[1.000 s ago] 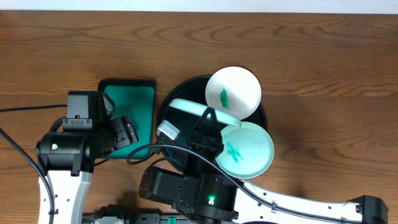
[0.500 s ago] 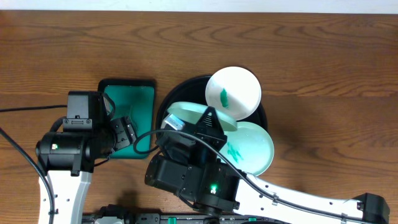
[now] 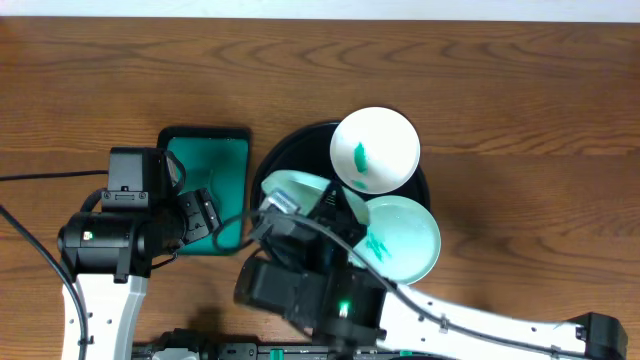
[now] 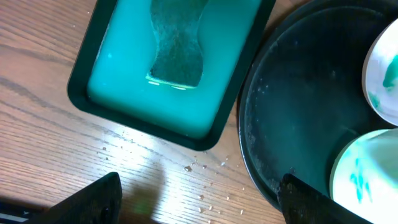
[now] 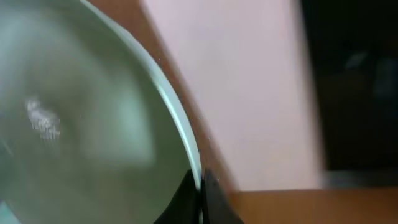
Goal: Clean dirty plates on tray and stack at the side
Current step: 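Tilt the plate with the right gripper, then carry it to the upper right, then lower the pale green plate at the upper right and open the right gripper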
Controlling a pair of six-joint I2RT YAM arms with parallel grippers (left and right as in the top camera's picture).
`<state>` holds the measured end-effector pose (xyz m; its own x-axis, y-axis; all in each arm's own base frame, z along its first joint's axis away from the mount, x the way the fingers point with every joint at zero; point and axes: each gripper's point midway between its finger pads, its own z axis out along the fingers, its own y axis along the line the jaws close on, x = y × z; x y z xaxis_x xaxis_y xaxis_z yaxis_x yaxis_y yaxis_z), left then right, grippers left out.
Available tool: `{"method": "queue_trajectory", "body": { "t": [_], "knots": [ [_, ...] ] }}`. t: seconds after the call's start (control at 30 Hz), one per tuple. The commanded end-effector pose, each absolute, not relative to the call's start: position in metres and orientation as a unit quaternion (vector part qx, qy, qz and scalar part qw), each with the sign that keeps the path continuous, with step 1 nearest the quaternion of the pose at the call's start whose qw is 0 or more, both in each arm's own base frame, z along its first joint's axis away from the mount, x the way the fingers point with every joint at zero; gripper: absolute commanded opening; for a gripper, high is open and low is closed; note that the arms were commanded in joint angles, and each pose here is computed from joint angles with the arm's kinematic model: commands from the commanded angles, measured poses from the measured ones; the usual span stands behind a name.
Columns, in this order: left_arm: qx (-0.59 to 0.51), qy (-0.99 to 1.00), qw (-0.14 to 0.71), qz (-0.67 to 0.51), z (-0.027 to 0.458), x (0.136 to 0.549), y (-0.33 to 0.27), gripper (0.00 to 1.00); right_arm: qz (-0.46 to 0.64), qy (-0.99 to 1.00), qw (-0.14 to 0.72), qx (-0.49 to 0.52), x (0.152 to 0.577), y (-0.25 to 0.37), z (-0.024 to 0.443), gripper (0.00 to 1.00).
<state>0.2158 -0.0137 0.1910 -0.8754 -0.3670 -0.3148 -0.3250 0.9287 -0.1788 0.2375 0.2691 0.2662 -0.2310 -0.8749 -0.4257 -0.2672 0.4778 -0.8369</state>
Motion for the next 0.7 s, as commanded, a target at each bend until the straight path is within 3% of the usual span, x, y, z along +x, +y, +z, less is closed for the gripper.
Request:
{"method": "queue_trajectory", "body": {
  "t": [0.0, 0.1, 0.4, 0.67],
  "knots": [
    [-0.172, 0.967, 0.177, -0.058, 0.192, 0.216, -0.013, 0.81, -0.143, 0.849, 0.415, -0.293, 0.248, 0.265, 0.227, 0.01],
    [-0.173, 0.968, 0.172, -0.057, 0.191, 0.214, -0.013, 0.81, -0.05, 0.919, 0.342, -0.19, 0.265, 0.25, 0.2, 0.01],
    [-0.172, 0.968, 0.172, -0.057, 0.191, 0.214, -0.013, 0.81, 0.035, 0.962, 0.27, 0.032, 0.334, 0.166, 0.186, 0.02],
    [-0.172, 0.968, 0.172, -0.057, 0.191, 0.214, -0.013, 0.81, 0.133, 0.939, 0.219, 0.231, 0.372, 0.039, 0.183, 0.02]
  ]
}}
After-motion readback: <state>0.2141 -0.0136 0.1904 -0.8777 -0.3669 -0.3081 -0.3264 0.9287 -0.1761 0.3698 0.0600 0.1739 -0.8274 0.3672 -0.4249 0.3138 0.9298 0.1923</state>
